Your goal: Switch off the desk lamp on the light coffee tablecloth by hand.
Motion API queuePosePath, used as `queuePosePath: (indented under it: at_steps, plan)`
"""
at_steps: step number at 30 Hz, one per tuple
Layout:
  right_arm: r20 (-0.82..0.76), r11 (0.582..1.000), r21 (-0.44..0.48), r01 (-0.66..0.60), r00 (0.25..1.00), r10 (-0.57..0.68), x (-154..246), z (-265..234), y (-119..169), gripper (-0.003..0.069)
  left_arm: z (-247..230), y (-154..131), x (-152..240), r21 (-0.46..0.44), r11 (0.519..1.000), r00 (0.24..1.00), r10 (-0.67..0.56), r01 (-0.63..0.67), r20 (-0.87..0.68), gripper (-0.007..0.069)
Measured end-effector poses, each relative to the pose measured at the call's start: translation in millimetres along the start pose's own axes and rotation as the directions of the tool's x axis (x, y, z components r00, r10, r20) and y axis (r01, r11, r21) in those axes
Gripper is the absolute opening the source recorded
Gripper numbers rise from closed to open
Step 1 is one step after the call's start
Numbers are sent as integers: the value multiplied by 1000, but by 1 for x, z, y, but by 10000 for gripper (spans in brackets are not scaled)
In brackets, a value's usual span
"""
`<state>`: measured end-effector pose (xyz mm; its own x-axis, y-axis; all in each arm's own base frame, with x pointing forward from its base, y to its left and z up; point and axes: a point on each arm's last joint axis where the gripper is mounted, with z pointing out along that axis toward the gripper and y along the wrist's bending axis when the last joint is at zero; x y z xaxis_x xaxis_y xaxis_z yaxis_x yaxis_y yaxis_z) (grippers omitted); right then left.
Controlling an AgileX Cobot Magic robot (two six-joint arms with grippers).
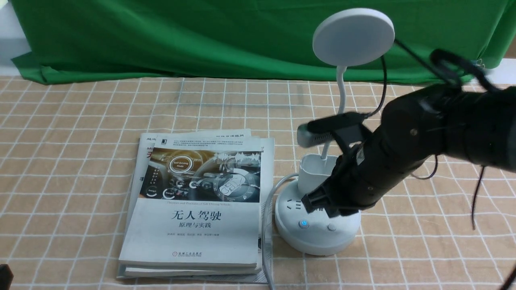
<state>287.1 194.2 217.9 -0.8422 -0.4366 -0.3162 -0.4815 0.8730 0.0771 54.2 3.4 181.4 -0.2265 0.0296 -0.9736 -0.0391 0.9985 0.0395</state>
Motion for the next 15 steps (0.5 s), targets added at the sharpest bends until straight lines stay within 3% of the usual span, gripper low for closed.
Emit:
queuePosePath:
  at_steps: [7,15]
  plan:
    - [55,1000,-6,6,998,-6,10,-29,1,38,0,0,0,0,1000,1000,0,0,0,5]
    - [162,1000,-16,13,987,-10,61,-84,-2,44,0,0,0,0,1000,1000,0,0,0,5]
